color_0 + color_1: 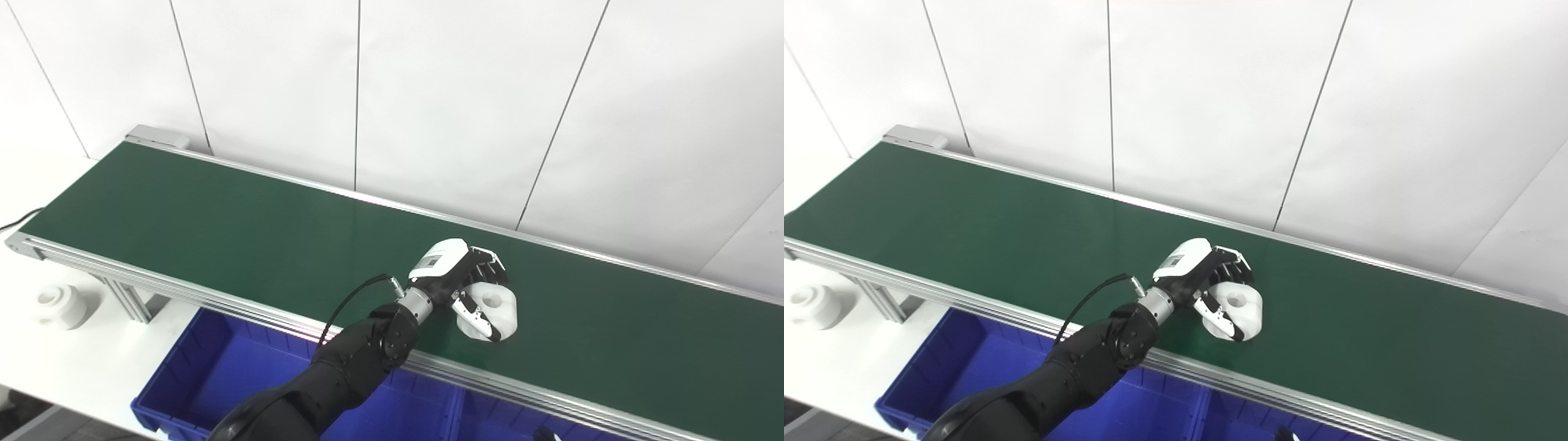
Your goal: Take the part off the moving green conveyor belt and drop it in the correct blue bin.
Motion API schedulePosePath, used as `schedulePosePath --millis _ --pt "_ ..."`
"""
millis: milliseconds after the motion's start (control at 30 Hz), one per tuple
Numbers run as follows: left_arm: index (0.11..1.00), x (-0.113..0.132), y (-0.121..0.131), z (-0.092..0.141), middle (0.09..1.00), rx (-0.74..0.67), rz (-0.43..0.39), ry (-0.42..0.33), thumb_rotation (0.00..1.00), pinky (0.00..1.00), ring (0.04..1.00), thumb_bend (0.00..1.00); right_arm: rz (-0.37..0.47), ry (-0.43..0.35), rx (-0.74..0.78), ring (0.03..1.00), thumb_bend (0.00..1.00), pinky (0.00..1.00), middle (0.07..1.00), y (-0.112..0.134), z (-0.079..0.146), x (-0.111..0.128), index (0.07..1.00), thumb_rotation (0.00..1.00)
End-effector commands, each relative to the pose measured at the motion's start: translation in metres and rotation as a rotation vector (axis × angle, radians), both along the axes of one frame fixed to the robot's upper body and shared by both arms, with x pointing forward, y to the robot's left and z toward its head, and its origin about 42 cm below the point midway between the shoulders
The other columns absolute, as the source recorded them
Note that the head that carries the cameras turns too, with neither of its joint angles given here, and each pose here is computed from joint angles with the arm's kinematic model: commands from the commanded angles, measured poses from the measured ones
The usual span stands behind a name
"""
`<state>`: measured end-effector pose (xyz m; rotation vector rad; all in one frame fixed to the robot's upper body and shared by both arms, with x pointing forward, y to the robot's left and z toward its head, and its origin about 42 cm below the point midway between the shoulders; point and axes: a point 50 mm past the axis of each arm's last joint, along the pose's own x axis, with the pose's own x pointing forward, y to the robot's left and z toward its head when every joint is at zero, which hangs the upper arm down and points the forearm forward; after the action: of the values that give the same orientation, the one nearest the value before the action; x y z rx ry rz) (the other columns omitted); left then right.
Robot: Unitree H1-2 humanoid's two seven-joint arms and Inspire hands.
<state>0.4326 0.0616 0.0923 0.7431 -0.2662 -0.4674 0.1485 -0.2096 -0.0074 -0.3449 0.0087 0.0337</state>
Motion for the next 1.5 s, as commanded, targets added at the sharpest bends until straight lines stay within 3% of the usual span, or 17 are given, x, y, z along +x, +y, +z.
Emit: schedulePosePath --millis 0,167,300,533,800,1067,1467 --pt "0.557 0.009 0.004 0.026 0.48 -0.07 0.002 -0.075 0.0 0.44 0.4 0.49 0.005 -0.066 0.027 0.83 0.99 0.77 0.851 0.002 0.007 0.005 0.882 0.67" --pt "0.56 -0.008 0.031 0.055 0.49 -0.234 0.013 -0.108 0.0 0.42 0.394 0.49 0.016 -0.075 0.042 0.829 0.98 0.76 0.854 0.007 0.011 0.006 0.881 0.64" --pt "0.559 -0.025 0.058 0.071 0.489 -0.297 -0.001 -0.128 0.0 0.43 0.402 0.49 0.028 -0.097 0.057 0.839 0.95 0.78 0.864 0.019 0.016 0.007 0.892 0.66" --pt "0.551 -0.063 0.119 0.05 0.503 -0.385 -0.007 -0.156 0.0 0.44 0.409 0.49 0.027 -0.127 0.133 0.888 0.85 0.85 0.904 0.068 0.025 0.014 0.933 0.65" --pt "0.55 -0.099 0.162 0.024 0.504 -0.39 0.06 -0.105 0.0 0.46 0.412 0.49 0.019 -0.145 0.129 0.883 0.78 0.84 0.937 0.093 0.034 0.021 0.969 0.68" --pt "0.545 -0.133 0.169 0.004 0.506 -0.362 0.066 -0.061 0.0 0.46 0.414 0.49 0.019 -0.145 0.113 0.915 0.77 0.9 0.933 0.091 0.038 0.023 0.975 0.69" --pt "0.533 -0.172 0.169 -0.014 0.515 -0.356 0.036 0.019 0.0 0.44 0.411 0.5 0.023 -0.136 0.12 0.917 0.8 0.87 0.943 0.079 0.047 0.025 0.97 0.68"
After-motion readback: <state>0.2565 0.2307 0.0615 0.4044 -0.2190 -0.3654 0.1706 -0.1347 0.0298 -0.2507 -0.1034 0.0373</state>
